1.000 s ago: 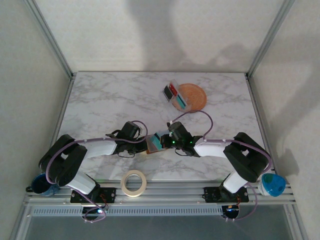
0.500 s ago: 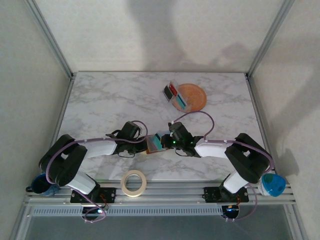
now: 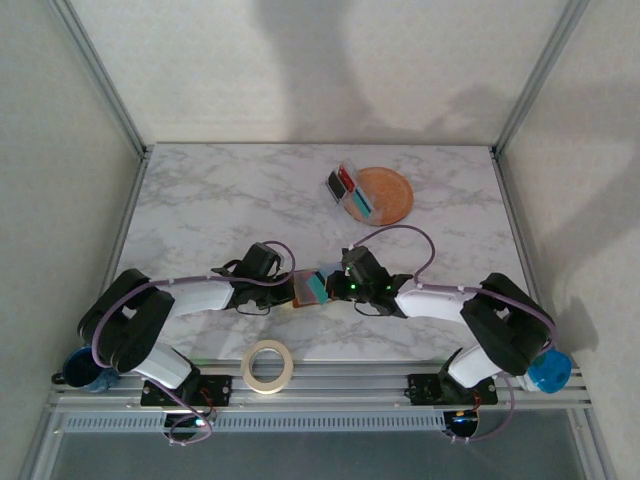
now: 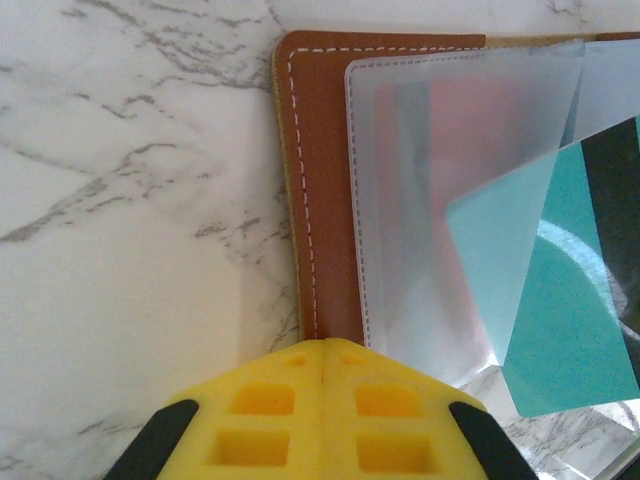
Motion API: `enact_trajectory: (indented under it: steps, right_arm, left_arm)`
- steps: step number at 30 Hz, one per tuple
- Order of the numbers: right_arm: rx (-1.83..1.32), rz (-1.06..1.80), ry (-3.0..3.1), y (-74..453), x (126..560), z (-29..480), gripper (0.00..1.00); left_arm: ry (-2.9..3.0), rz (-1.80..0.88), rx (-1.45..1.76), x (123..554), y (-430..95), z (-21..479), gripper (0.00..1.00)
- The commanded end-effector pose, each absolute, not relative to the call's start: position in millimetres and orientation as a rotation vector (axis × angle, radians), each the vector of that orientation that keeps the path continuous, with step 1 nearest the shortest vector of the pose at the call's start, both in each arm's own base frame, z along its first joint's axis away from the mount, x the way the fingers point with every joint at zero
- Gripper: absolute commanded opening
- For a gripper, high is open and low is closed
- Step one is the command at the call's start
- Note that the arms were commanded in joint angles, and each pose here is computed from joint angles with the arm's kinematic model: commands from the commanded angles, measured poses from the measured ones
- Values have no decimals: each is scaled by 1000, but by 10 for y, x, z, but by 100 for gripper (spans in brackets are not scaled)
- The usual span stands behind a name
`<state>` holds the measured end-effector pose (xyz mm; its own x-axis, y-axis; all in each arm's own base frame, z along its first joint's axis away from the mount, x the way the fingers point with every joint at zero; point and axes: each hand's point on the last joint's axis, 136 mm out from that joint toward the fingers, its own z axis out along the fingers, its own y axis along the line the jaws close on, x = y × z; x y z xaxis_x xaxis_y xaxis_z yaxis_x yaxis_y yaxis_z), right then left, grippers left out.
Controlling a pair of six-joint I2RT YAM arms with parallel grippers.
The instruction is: Put the credit cards into the card holder
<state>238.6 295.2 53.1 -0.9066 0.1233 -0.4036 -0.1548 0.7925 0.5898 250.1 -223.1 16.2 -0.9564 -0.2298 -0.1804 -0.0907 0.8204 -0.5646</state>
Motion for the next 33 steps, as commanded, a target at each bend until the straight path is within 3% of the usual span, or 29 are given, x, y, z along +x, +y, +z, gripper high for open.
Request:
enact_trajectory:
  steps: [1, 33]
  right_arm:
    - [11, 841, 2628, 2819, 2230, 364, 0]
    - [150, 794, 2564, 2793, 2438, 213, 0]
  left_arm:
    - [2836, -709, -299, 2360, -2066, -73, 3]
    - [2844, -710, -275, 2323, -2137, -84, 3]
